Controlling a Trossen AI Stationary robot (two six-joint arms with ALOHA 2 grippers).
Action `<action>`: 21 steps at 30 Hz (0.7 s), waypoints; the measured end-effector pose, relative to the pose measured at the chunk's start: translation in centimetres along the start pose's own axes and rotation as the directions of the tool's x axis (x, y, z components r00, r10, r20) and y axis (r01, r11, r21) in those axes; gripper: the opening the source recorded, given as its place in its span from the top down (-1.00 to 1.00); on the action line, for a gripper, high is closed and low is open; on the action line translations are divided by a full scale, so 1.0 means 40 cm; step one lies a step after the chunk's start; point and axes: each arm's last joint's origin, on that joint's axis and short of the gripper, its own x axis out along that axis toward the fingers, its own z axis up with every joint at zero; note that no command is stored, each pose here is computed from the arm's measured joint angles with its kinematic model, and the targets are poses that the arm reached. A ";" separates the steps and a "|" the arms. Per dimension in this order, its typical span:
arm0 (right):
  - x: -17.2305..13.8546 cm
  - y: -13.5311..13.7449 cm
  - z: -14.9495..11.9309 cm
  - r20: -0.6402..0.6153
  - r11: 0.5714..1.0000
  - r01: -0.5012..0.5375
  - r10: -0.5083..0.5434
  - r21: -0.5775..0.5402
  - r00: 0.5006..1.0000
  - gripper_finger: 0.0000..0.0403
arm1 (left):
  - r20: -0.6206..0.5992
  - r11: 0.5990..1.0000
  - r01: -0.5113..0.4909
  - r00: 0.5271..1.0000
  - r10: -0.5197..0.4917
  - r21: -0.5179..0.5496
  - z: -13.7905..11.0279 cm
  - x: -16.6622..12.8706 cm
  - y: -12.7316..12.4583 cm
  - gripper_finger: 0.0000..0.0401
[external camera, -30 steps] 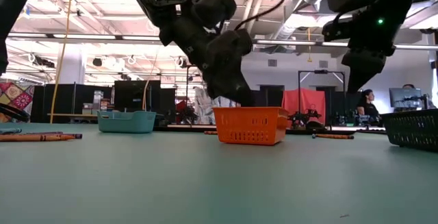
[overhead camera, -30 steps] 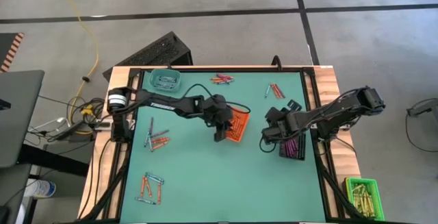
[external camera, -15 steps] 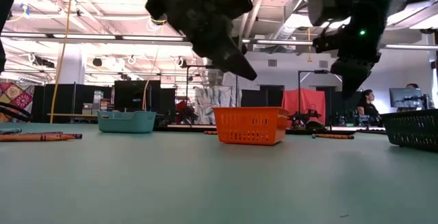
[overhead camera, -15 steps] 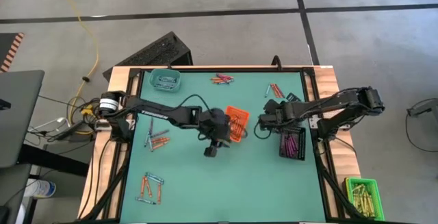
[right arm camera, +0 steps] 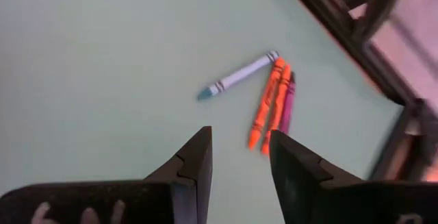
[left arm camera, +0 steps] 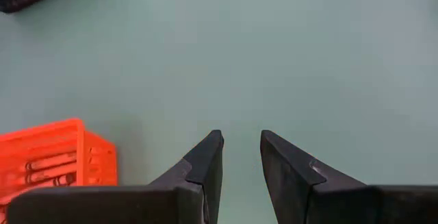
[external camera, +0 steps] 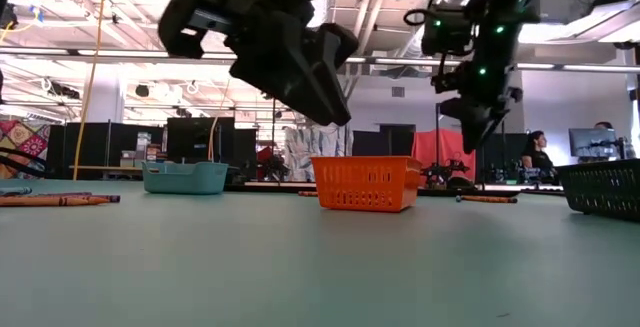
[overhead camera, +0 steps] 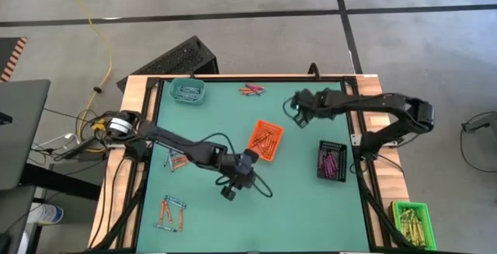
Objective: Sort crayons
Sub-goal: Put the blue crayon into the blue bin
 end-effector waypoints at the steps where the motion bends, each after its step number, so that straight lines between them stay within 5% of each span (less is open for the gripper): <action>1: 0.009 -0.013 0.011 -0.001 0.999 -0.027 0.027 0.018 1.000 0.32 | -0.001 1.000 -0.001 1.000 0.001 0.008 0.002 0.000 -0.005 0.56; 9: 0.089 -0.091 0.068 0.001 0.969 -0.197 0.199 0.148 0.980 0.32 | -0.041 1.000 -0.013 0.999 0.013 0.006 -0.003 -0.004 -0.015 0.56; 21: 0.264 -0.083 0.060 -0.200 0.956 -0.196 0.241 0.218 0.950 0.32 | -0.106 0.998 -0.057 0.993 0.053 -0.038 -0.075 0.009 -0.036 0.56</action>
